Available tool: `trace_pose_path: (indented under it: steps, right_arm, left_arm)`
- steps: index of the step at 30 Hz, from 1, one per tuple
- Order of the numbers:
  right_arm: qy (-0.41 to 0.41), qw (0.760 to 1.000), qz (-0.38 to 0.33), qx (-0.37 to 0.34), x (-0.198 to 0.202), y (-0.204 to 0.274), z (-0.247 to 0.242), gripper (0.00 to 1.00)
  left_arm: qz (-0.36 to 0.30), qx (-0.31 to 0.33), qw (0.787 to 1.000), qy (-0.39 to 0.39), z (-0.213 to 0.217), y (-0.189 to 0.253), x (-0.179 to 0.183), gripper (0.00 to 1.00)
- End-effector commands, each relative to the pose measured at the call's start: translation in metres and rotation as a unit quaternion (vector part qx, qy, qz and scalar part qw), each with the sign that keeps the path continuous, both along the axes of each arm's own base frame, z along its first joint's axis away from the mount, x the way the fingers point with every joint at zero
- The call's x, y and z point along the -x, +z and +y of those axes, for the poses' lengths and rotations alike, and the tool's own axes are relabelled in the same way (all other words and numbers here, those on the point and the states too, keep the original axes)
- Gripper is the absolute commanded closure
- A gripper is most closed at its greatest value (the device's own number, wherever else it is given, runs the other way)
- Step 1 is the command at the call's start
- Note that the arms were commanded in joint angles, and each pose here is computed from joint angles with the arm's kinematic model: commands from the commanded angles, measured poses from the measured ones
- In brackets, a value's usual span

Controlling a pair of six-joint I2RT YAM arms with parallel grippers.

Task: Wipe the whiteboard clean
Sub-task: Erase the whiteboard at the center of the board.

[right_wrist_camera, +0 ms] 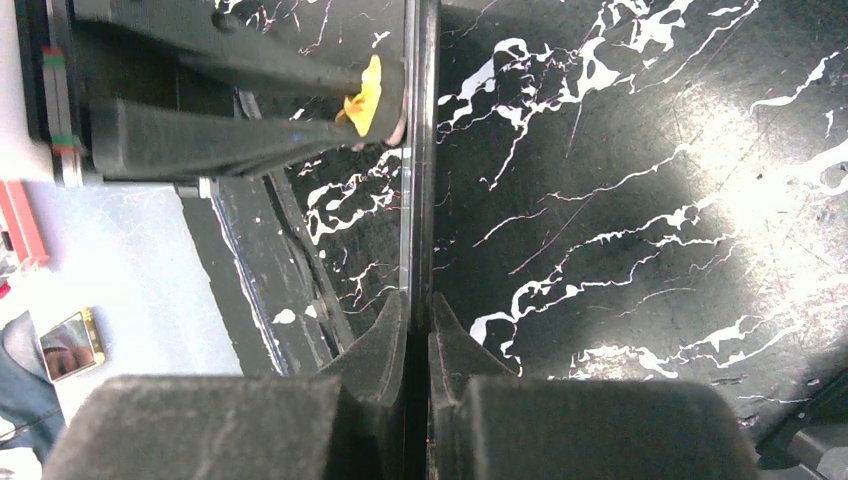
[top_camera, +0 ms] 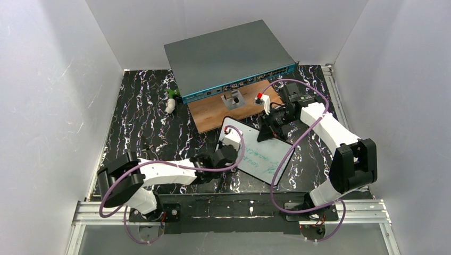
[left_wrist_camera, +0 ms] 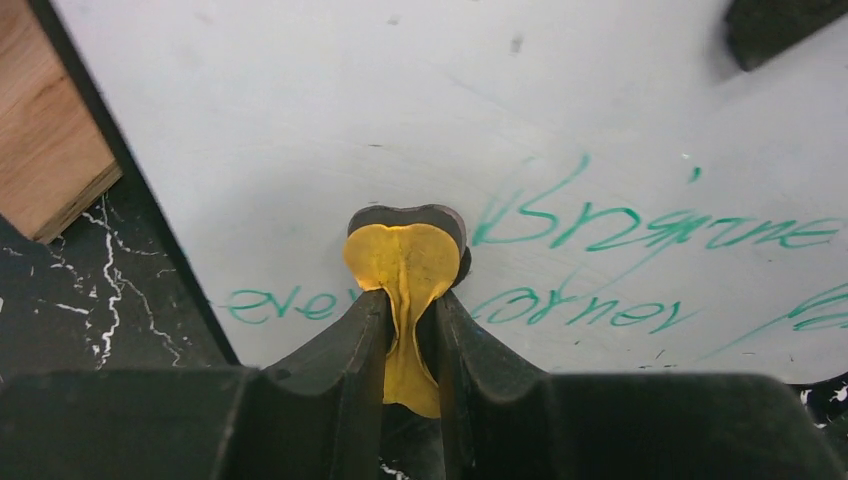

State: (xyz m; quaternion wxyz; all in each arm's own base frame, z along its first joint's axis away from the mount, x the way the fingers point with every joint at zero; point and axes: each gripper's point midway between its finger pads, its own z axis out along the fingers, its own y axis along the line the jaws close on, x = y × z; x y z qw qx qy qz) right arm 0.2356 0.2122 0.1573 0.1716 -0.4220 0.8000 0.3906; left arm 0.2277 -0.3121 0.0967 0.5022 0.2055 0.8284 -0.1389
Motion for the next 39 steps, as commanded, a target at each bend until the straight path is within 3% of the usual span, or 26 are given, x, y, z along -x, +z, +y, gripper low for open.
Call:
trace_pose_path:
  steps: [1, 12, 19, 39]
  right_arm:
    - [0.031, 0.999, -0.025, 0.009, 0.002, -0.004, 0.001, 0.99]
    - [0.031, 0.999, -0.026, 0.008, 0.002, -0.003, 0.001, 0.99]
    - [0.031, 0.999, -0.026, 0.008, 0.002, -0.003, 0.001, 0.99]
    - [0.031, 0.999, -0.026, 0.008, 0.002, -0.003, 0.000, 0.99]
  left_arm:
    - [-0.039, 0.016, 0.999, -0.020, -0.038, 0.017, 0.005, 1.00]
    - [-0.083, -0.038, 0.995, 0.031, -0.039, 0.003, 0.010, 1.00]
    - [-0.080, -0.062, 0.995, 0.022, -0.038, -0.015, 0.023, 1.00]
    - [-0.143, -0.019, 0.990, 0.001, -0.058, 0.069, -0.010, 1.00]
